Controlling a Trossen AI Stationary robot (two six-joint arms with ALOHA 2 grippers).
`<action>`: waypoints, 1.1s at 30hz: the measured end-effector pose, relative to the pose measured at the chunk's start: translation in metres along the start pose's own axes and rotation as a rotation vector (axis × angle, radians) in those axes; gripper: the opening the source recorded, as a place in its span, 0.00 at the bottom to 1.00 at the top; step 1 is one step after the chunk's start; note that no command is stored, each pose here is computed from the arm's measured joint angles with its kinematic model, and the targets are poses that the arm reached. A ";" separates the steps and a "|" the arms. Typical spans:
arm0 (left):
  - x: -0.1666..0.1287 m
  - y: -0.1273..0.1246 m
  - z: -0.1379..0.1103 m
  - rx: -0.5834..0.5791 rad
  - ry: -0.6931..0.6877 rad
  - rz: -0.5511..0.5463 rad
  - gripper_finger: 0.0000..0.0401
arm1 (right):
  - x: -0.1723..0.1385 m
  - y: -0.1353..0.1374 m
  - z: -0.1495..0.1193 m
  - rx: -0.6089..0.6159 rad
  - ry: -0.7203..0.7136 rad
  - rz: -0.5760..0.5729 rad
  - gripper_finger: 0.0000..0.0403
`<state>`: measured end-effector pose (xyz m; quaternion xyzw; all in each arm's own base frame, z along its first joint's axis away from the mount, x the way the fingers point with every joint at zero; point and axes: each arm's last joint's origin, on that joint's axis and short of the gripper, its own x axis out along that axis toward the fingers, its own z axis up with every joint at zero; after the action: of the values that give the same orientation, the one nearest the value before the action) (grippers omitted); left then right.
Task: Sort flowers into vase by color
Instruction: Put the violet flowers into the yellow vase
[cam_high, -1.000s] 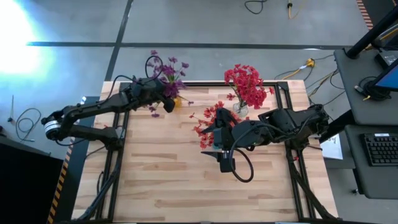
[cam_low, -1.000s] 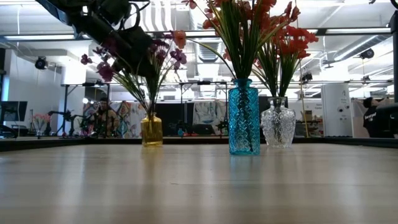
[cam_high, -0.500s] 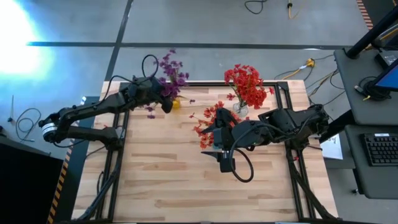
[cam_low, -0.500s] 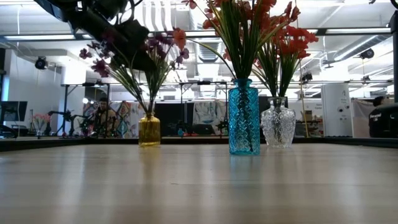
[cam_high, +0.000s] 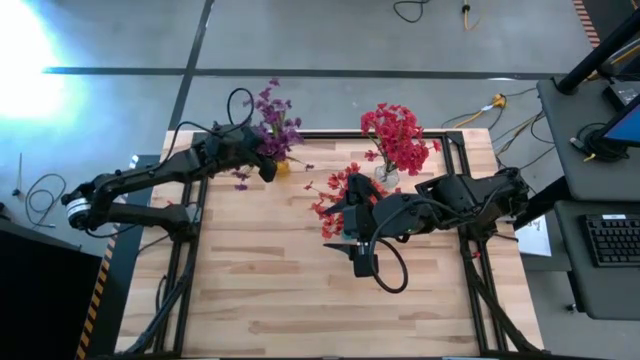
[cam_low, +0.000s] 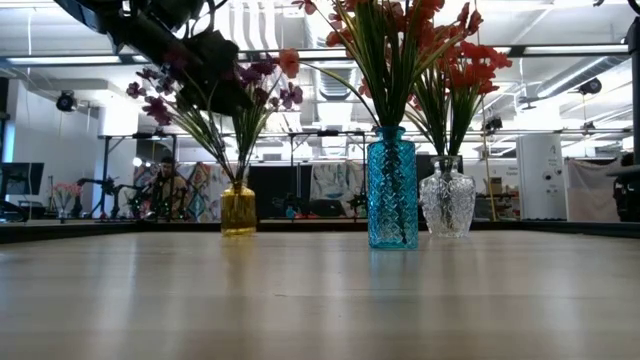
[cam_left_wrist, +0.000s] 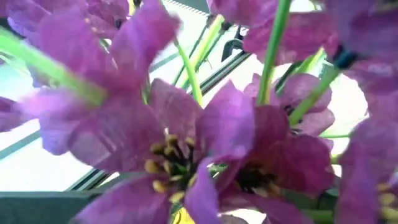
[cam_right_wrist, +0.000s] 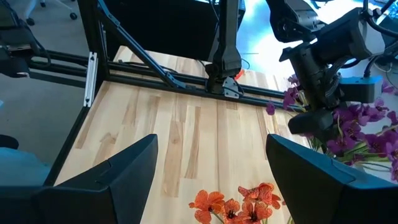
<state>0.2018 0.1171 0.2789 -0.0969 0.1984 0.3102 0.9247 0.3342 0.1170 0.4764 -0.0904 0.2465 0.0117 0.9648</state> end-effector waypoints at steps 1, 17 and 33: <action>0.000 0.000 0.000 0.000 -0.001 0.000 0.51 | 0.000 0.000 0.000 0.000 0.000 0.000 0.73; -0.004 -0.001 0.002 -0.019 -0.012 -0.027 0.66 | 0.000 0.000 -0.001 -0.005 0.013 0.000 0.73; -0.012 -0.001 0.005 -0.003 -0.043 -0.034 0.66 | 0.000 0.000 -0.001 -0.004 0.013 0.000 0.73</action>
<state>0.1954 0.1114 0.2887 -0.0951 0.1762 0.2970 0.9337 0.3336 0.1168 0.4752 -0.0926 0.2527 0.0115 0.9630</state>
